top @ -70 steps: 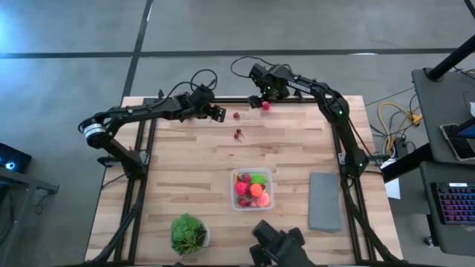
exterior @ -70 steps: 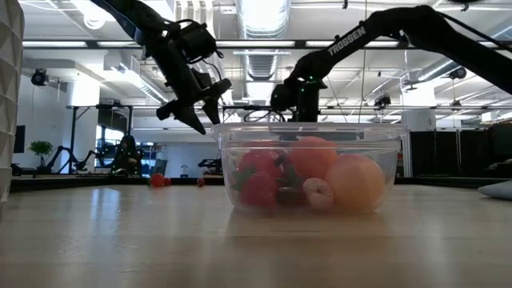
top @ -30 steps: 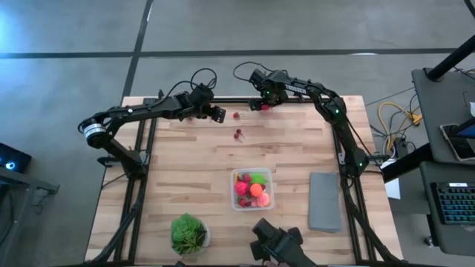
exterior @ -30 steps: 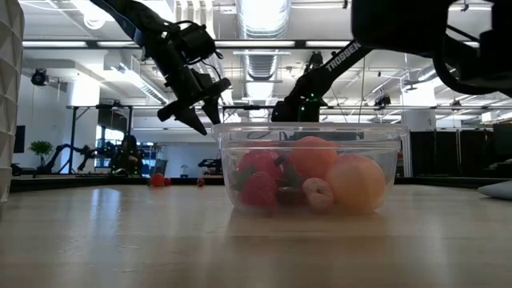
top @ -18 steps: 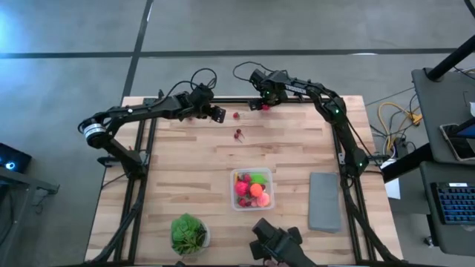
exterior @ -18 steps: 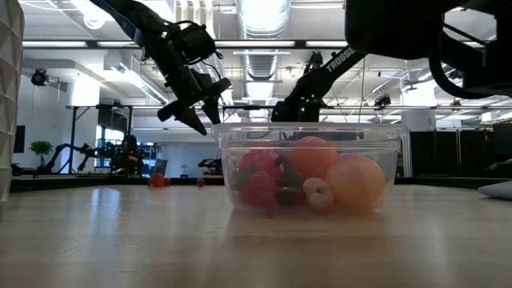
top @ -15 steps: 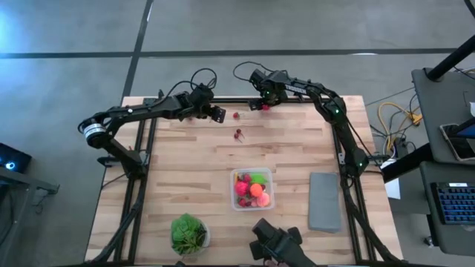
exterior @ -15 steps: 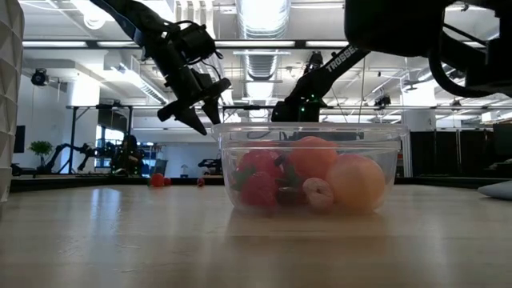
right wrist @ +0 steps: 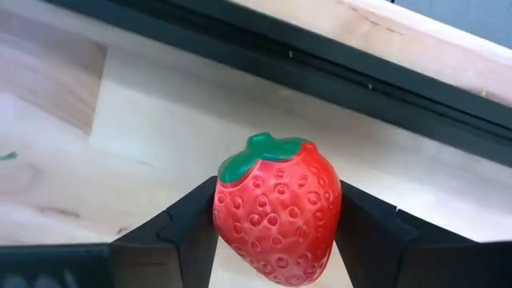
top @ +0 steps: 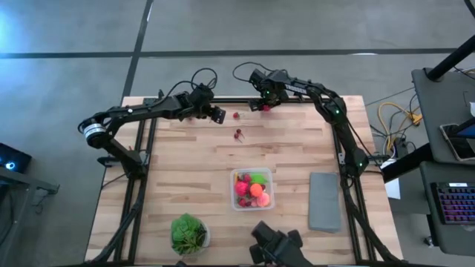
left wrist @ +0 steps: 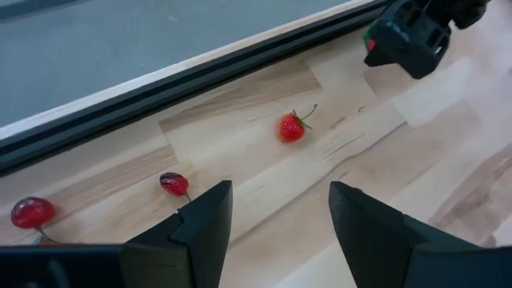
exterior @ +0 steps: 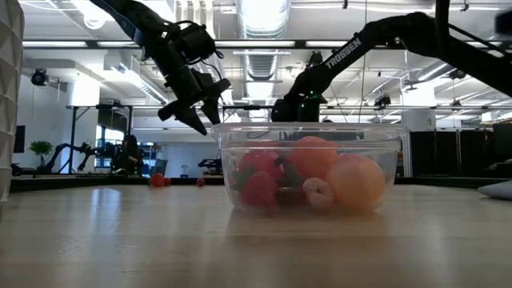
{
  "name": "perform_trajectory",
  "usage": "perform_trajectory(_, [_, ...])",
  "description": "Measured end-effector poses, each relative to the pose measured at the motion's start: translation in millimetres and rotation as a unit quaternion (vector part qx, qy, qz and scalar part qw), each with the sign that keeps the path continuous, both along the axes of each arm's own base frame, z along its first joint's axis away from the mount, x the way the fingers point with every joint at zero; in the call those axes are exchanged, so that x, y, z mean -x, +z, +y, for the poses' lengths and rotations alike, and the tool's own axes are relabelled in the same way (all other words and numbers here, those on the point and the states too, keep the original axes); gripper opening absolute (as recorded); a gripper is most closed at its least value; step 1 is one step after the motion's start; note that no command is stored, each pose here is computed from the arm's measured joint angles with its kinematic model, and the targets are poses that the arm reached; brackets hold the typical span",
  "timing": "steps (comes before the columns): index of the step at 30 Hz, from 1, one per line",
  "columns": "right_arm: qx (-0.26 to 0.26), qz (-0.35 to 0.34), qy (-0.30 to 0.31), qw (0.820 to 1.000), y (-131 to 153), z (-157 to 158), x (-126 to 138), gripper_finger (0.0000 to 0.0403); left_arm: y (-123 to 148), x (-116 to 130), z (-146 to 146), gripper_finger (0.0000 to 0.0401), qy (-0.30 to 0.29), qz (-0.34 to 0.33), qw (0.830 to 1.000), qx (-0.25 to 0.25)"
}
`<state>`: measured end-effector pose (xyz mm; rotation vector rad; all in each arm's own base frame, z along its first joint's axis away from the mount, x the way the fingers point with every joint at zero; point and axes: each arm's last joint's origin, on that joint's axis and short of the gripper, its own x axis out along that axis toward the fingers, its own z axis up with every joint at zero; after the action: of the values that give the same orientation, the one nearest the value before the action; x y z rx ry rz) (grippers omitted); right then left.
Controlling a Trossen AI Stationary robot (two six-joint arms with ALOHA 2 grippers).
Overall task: Pick and placing Produce into tupperware
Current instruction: Put the red strawberry into the transparent bin
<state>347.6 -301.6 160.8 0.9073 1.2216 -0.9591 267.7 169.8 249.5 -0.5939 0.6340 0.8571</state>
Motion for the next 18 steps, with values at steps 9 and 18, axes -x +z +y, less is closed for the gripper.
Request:
perform_trajectory(9, [-0.017, -0.040, 0.057, 0.997, 52.0, 43.4, -11.2, 0.0208, -0.1, -0.4, -0.7, 0.0194, -0.037, 0.026, 0.999, -0.026])
perform_trajectory(18, [0.024, -0.045, 0.181, 0.982, 130.6, 143.3, -15.9, 0.0208, -2.2, -2.8, -7.1, 0.0194, -0.099, 0.062, 0.992, -0.054])
